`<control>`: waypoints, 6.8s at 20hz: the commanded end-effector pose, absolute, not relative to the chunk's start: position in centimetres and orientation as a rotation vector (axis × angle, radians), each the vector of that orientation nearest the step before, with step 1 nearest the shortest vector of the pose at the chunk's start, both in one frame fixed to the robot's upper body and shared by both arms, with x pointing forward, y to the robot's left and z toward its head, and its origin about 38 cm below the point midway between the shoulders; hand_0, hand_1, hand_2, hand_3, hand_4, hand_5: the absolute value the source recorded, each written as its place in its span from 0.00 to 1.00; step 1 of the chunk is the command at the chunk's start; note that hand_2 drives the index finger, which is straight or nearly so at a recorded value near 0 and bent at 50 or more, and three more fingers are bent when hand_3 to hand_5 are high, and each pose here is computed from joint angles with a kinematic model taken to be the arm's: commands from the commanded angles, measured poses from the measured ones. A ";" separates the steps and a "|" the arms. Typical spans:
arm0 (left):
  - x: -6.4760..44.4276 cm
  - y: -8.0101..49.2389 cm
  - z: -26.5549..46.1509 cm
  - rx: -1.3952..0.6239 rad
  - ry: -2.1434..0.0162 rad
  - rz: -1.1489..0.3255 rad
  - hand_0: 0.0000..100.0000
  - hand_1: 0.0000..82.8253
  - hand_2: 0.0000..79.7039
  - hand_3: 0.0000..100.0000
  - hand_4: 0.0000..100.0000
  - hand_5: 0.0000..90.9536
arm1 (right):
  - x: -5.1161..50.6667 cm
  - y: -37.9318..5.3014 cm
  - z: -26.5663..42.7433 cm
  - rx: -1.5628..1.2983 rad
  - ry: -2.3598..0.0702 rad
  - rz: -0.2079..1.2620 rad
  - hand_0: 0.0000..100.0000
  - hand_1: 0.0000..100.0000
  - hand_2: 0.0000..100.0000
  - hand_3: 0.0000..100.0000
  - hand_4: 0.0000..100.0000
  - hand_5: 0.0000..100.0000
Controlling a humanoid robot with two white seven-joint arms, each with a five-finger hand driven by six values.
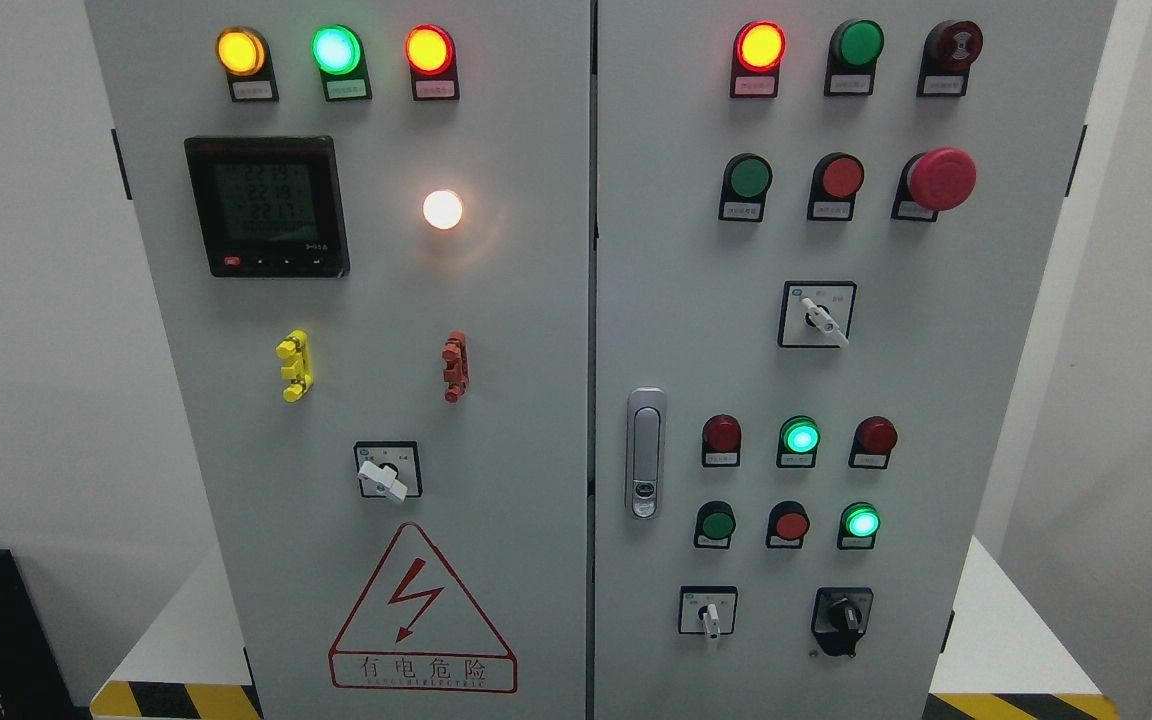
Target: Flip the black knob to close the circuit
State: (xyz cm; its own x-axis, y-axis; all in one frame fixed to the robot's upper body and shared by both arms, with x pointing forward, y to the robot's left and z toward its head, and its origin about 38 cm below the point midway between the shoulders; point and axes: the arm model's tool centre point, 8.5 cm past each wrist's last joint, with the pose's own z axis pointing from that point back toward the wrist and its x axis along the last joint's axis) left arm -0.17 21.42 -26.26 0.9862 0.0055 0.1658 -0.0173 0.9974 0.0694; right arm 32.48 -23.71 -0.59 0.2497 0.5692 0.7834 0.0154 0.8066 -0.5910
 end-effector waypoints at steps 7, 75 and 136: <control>-0.9 21.4 -26.2 0.067 -0.146 -0.032 0.12 0.67 0.00 0.00 0.00 0.00 | 34.4 -22.6 10.3 -0.755 -1.457 0.499 0.00 0.12 0.81 0.97 0.79 0.82; -0.9 21.3 -26.2 0.066 -0.146 -0.032 0.12 0.67 0.00 0.00 0.00 0.00 | 42.2 -26.8 16.0 -1.124 -1.272 0.540 0.00 0.14 0.80 0.96 0.80 0.83; -0.9 21.3 -26.2 0.065 -0.148 -0.032 0.12 0.67 0.00 0.00 0.00 0.00 | 42.4 -29.4 17.5 -1.161 -1.277 0.450 0.00 0.14 0.78 0.95 0.79 0.82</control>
State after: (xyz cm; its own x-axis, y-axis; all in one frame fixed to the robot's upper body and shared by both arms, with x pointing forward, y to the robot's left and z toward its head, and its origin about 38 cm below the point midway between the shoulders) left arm -0.13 21.42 -26.26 0.9854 0.0056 0.1701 -0.0177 0.9974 0.0698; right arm 42.50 -29.09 17.22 0.2985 0.8150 0.4967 0.3057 0.4114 -0.8587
